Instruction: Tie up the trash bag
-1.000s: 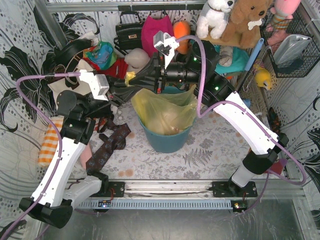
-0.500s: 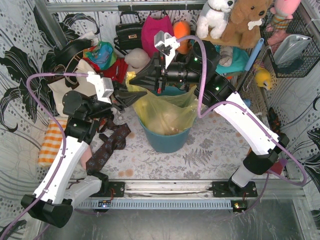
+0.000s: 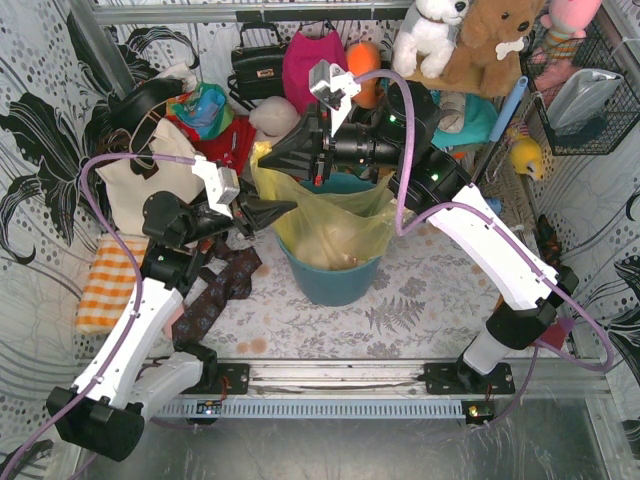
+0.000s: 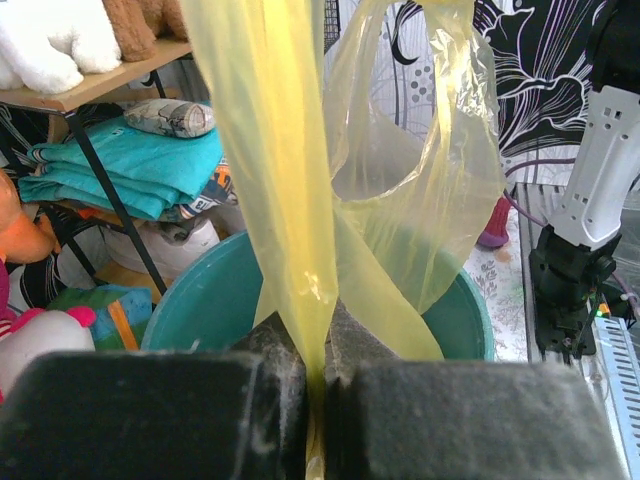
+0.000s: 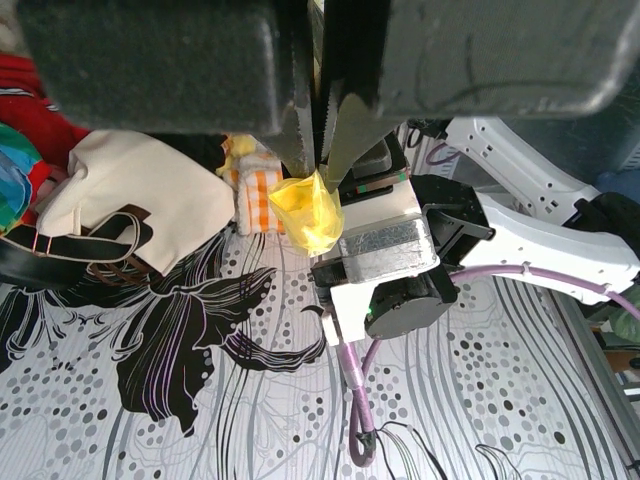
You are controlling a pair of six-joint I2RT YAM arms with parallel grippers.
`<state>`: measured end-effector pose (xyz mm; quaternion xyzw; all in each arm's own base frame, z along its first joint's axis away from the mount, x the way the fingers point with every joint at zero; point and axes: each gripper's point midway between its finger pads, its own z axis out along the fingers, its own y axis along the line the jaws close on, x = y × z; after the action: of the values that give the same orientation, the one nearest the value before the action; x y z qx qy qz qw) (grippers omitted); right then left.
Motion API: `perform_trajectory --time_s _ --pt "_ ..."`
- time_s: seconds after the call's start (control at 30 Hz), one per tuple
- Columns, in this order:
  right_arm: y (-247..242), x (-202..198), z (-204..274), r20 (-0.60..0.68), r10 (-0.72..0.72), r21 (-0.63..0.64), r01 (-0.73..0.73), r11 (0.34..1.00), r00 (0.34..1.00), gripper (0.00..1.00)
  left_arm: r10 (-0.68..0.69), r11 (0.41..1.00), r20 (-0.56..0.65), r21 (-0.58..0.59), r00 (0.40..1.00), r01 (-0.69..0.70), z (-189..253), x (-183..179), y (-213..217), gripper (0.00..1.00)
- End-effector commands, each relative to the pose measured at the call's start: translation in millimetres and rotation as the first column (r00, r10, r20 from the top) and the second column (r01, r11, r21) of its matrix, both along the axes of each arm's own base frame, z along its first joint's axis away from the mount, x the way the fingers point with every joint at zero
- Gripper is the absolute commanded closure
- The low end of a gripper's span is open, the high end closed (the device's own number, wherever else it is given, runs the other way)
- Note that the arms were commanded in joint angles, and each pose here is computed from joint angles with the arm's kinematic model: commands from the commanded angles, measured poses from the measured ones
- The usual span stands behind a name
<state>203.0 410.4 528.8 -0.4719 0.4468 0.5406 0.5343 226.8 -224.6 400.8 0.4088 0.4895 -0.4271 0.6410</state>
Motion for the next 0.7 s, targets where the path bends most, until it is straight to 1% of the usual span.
perform_trajectory --time_s 0.0,0.17,0.2,0.23,0.27,0.3,0.37,0.47,0.57,0.67 --pt "-11.0 -16.1 37.5 0.065 0.013 0.094 -0.02 0.995 0.998 1.0 0.0 1.0 0.006 -0.012 1.0 0.0 1.4 -2.6 1.5 0.91" --pt "-12.5 -14.4 34.4 0.049 -0.003 0.088 -0.001 0.996 0.999 1.0 -0.011 1.0 0.017 -0.013 1.0 0.011 6.1 -5.8 1.3 0.92" --pt "-13.4 -12.5 35.1 0.042 -0.019 0.086 0.015 0.996 0.999 0.93 -0.012 1.0 0.017 -0.013 1.0 0.012 7.0 -6.4 1.6 0.92" --pt "-15.4 -11.0 35.6 0.035 -0.037 0.081 0.034 0.996 0.999 0.75 -0.011 1.0 0.019 -0.014 1.0 0.011 7.9 -6.9 1.7 0.92" --pt "-18.7 -8.9 36.7 0.036 -0.064 0.076 0.061 0.995 0.997 0.6 -0.01 1.0 0.021 -0.014 1.0 0.01 8.2 -7.0 1.8 0.92" --pt "-23.2 -7.6 38.2 0.035 -0.092 0.069 0.09 0.994 0.995 0.54 -0.009 1.0 0.02 -0.014 1.0 0.009 8.0 -7.1 1.9 0.92" --pt "-38.9 -8.0 44.3 0.035 -0.16 0.062 0.158 0.986 0.986 0.43 -0.004 1.0 0.021 -0.011 1.0 0.005 7.7 -7.5 2.6 0.92" --pt "-65.8 -3.1 52.4 0.022 -0.294 0.052 0.293 0.955 0.955 0.4 0.001 1.0 0.022 -0.011 1.0 0.0 7.7 -7.4 3.0 0.92" --pt "-98.7 3.4 52.9 -0.009 -0.443 0.021 0.443 0.896 0.897 0.39 0.003 1.0 0.023 -0.013 1.0 -0.003 8.4 -7.6 3.6 0.92" --pt "-140.0 16.5 43.1 -0.1 -0.626 -0.042 0.625 0.779 0.773 0.37 0.003 1.0 0.025 -0.018 1.0 -0.002 10.6 -8.7 3.6 0.92"
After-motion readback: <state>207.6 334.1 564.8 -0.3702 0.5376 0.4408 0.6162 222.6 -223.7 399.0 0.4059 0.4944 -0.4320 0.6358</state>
